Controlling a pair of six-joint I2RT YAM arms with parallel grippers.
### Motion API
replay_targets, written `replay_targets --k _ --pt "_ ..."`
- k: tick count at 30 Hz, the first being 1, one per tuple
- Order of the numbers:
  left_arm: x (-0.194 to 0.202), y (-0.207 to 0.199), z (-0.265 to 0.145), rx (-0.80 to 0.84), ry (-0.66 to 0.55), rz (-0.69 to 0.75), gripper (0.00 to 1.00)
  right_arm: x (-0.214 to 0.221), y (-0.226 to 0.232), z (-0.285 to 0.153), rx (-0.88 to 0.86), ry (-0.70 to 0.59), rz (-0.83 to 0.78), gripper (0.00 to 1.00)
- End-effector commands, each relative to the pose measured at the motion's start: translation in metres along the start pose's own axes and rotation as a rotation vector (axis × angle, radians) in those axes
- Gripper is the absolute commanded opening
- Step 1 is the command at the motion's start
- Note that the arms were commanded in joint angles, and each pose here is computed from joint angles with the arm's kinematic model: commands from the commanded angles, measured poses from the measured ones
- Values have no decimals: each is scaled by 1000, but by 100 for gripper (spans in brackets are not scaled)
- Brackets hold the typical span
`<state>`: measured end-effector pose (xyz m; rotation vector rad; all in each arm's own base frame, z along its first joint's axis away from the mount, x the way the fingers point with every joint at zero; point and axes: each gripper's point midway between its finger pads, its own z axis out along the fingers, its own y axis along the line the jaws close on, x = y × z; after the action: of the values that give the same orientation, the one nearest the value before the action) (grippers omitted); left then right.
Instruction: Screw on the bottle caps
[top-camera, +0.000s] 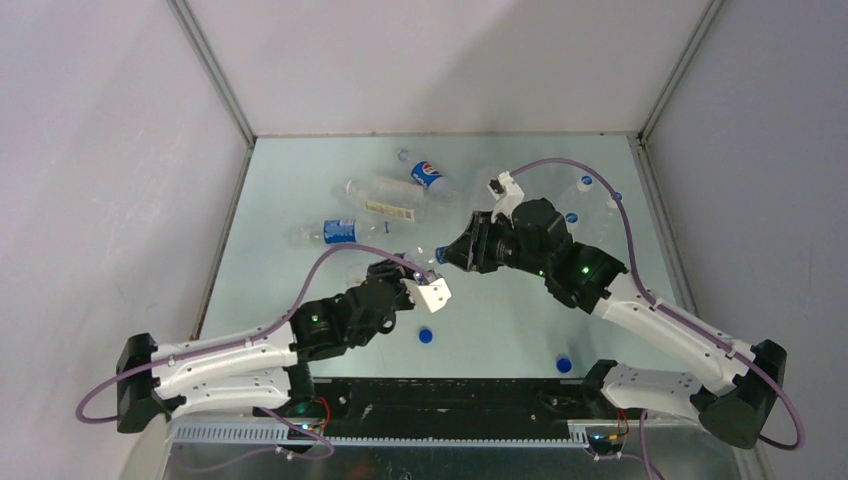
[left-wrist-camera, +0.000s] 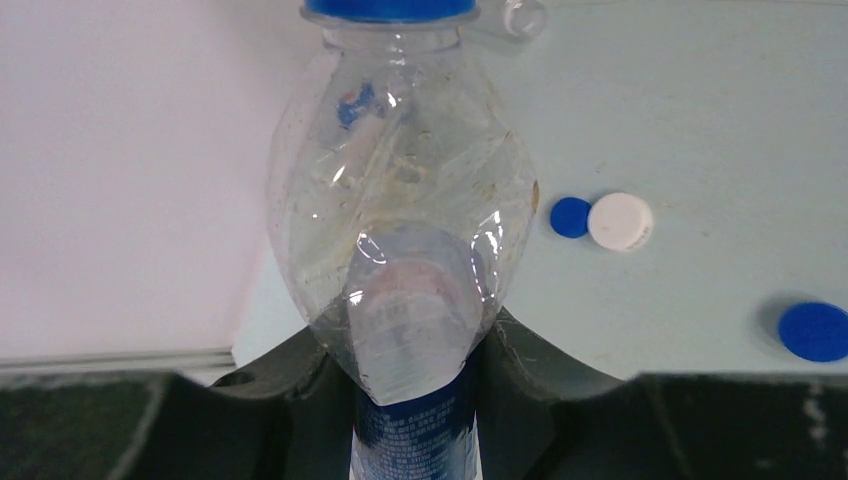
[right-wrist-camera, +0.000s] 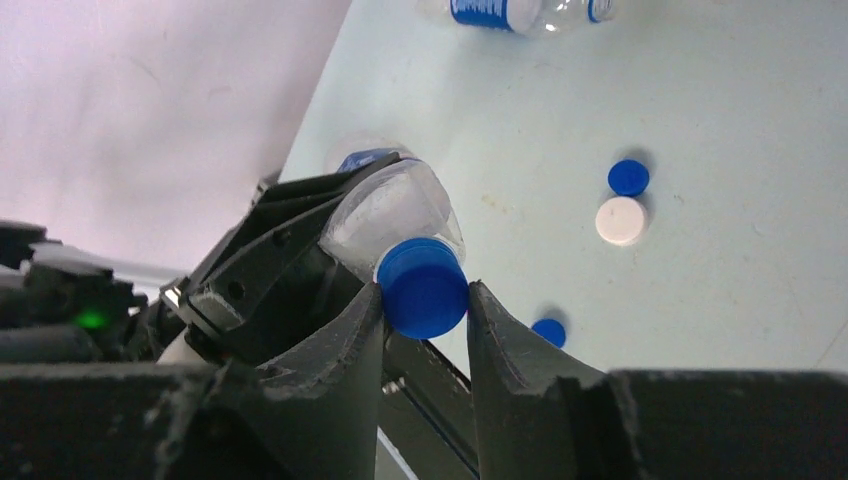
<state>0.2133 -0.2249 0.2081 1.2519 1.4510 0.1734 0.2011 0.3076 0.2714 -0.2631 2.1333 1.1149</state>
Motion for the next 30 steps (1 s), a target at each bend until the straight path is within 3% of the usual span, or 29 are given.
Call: replay_targets --k 1,2,4,7,11,12,17,23,30 --pt "-47 42 -6 -164 -146 -106 14 -17 27 -1 -107 -83 20 16" --pt "-46 35 -7 -117 -156 -120 14 -23 32 -8 -135 -113 -50 31" --pt "-44 24 -7 -15 -174 -146 14 -31 36 -20 -167 -152 -186 51" --pt "-38 18 -10 102 -181 -179 14 -34 41 -41 -243 -179 -506 66" --pt "-48 -6 -28 373 -267 -223 13 -17 53 -65 -407 -155 -850 70" --pt "-41 -10 -30 415 -241 -237 13 -8 55 -70 -459 -135 -950 71" --pt "-57 -32 -56 672 -304 -256 13 12 55 -86 -581 -128 -1255 74" --pt "-69 -39 -66 782 -322 -250 13 17 52 -88 -637 -86 -1376 73" --pt "-72 -43 -65 828 -304 -261 14 19 58 -85 -695 -49 -1380 66"
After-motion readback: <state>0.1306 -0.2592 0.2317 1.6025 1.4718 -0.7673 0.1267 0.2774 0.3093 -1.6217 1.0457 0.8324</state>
